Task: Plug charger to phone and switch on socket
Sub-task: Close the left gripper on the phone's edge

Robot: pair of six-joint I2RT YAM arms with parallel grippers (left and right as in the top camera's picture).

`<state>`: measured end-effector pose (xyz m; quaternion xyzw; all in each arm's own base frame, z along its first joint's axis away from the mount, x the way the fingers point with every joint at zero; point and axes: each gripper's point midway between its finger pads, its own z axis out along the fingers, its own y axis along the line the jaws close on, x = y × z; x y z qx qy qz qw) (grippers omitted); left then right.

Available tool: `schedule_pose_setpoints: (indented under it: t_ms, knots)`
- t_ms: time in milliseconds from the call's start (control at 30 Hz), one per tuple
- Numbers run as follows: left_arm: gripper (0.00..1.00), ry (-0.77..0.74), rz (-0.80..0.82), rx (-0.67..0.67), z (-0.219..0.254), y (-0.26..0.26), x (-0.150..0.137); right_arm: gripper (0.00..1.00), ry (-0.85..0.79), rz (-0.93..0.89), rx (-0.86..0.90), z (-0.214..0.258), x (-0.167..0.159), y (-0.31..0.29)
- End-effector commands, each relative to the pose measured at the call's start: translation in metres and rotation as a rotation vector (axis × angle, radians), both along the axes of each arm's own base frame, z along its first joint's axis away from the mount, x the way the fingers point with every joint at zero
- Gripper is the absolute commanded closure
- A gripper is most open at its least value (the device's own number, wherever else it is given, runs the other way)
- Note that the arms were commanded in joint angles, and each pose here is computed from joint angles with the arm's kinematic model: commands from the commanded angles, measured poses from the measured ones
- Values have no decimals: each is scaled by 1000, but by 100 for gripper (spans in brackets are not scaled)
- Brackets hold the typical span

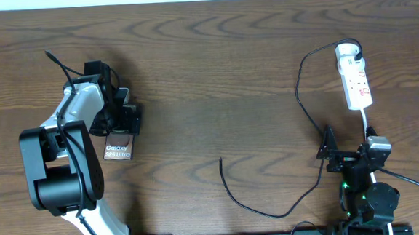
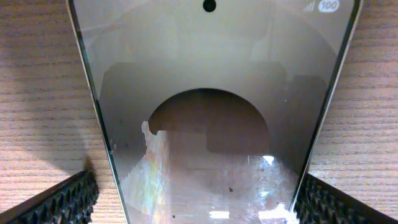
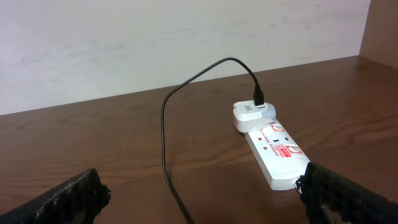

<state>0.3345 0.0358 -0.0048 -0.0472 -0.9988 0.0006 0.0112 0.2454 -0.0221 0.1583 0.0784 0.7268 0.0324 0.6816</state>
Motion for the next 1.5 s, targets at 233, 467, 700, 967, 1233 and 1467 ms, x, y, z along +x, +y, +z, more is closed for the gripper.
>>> schedule_pose_setpoints:
  t_ms: [233,467,700,967,1233,1467]
  knots:
    - [13,65,-12,-25,-19,-5,-19,1,0,8,-8,0,0,2]
    - [16,65,-12,-25,-19,-5,-19,1,0,8,-8,0,0,2]
    - [24,65,-12,-25,-19,-5,-19,1,0,8,-7,0,0,2]
    - [35,65,-12,-25,-19,-5,-19,1,0,8,-8,0,0,2]
    - [54,65,-12,-25,-19,-5,-19,1,0,8,-8,0,0,2]
    - [92,62,-11,-25,-19,-5,-18,1,0,8,-8,0,0,2]
